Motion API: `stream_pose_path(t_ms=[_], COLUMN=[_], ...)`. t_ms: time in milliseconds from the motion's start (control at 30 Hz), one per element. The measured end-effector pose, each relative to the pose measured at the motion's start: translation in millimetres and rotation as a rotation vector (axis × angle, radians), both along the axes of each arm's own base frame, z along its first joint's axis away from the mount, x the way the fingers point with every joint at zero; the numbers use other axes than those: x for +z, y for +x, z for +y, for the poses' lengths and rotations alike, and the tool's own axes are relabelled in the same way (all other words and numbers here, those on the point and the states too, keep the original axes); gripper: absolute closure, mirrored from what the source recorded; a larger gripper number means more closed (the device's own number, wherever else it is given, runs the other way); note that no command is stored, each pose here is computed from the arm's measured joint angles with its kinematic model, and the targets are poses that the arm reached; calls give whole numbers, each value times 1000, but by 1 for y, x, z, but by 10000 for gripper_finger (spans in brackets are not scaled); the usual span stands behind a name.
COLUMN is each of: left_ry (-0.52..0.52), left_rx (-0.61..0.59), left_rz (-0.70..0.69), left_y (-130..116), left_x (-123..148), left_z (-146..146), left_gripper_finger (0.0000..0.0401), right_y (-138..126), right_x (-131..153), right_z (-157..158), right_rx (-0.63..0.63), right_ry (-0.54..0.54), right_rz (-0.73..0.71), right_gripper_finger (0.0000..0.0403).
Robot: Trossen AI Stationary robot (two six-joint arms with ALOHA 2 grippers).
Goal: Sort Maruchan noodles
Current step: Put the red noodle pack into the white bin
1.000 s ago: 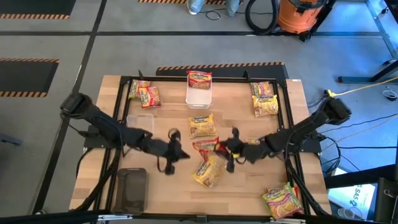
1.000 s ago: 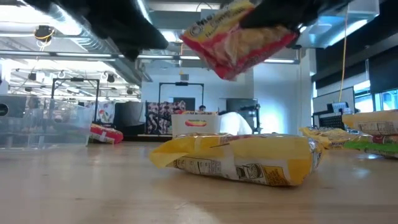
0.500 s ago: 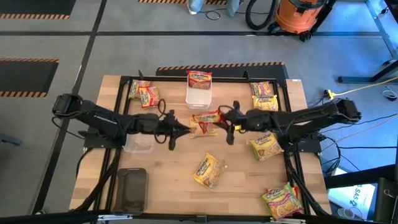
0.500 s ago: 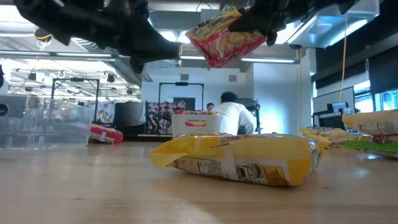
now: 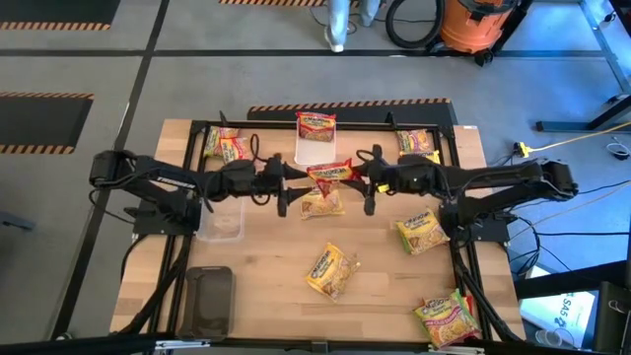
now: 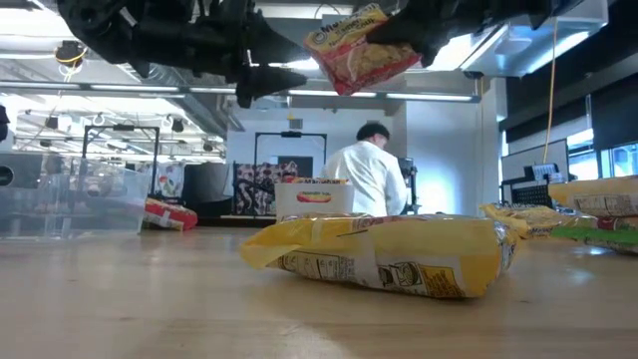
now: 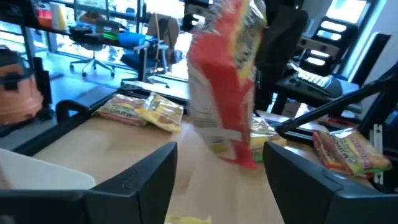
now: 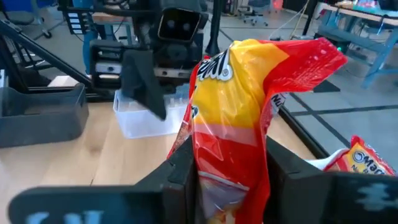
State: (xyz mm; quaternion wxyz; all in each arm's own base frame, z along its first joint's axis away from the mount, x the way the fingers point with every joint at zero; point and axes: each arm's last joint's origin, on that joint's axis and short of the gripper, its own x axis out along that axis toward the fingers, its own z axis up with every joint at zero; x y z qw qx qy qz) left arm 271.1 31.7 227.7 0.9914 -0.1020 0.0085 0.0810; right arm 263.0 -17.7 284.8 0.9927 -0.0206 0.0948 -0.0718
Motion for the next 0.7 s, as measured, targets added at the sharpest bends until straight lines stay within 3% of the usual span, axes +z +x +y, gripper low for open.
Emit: stream_pose_path(t_ms=[333,700], left_ry=[15,51], left_rx=[1,-83], left_rz=[-144,-173], left_y=[7,7], left_x=[9,12], left_z=[1,-2], left_gripper_finger=[168,169], right_y=[24,42], right_x=[-2,-10], right_z=[-1,-4], right_rx=[67,84], right_ry=[-125,-162], right_rz=[-159,-251], right_gripper_finger=[309,309])
